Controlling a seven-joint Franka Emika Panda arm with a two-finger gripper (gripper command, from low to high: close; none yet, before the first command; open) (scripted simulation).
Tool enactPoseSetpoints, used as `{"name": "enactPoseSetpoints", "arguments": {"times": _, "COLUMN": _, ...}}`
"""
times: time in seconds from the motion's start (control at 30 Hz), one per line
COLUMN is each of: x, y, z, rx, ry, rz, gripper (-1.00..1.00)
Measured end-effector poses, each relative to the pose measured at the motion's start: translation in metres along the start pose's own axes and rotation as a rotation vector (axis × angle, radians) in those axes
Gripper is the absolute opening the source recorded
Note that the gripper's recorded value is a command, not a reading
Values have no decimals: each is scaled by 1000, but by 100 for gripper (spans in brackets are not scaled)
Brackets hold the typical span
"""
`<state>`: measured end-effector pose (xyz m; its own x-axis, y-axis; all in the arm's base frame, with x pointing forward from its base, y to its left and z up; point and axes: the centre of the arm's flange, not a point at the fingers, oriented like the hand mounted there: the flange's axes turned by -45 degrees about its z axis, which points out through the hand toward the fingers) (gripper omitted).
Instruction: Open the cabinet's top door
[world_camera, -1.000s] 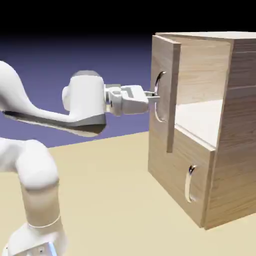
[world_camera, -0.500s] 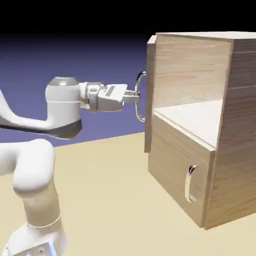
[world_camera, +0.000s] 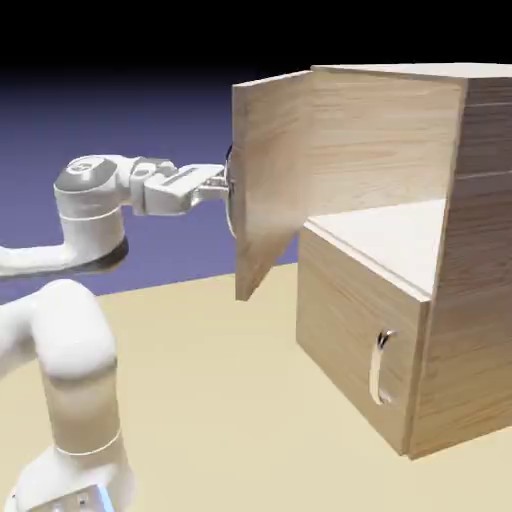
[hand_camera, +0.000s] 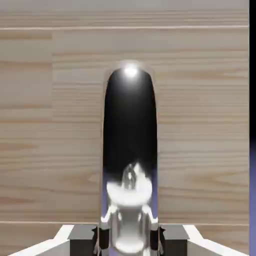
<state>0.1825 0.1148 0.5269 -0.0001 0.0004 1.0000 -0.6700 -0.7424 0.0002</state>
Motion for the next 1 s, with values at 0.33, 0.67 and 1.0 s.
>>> {"name": "enactPoseSetpoints", "arguments": {"times": 0.33, "x": 0, "y": -45, "z": -86, "rx": -235, "ry": 0, "rz": 0, "gripper": -100}}
{"name": "enactPoseSetpoints", "arguments": {"times": 0.67, "x": 0, "y": -110, "z": -162, "rx": -476, "ry": -1, "rz": 1, "gripper": -100}}
{"name": "enactPoseSetpoints", "arguments": {"times": 1.0, "x": 0, "y": -178, "z": -211, "rx": -680, "ry": -1, "rz": 0, "gripper": -100}}
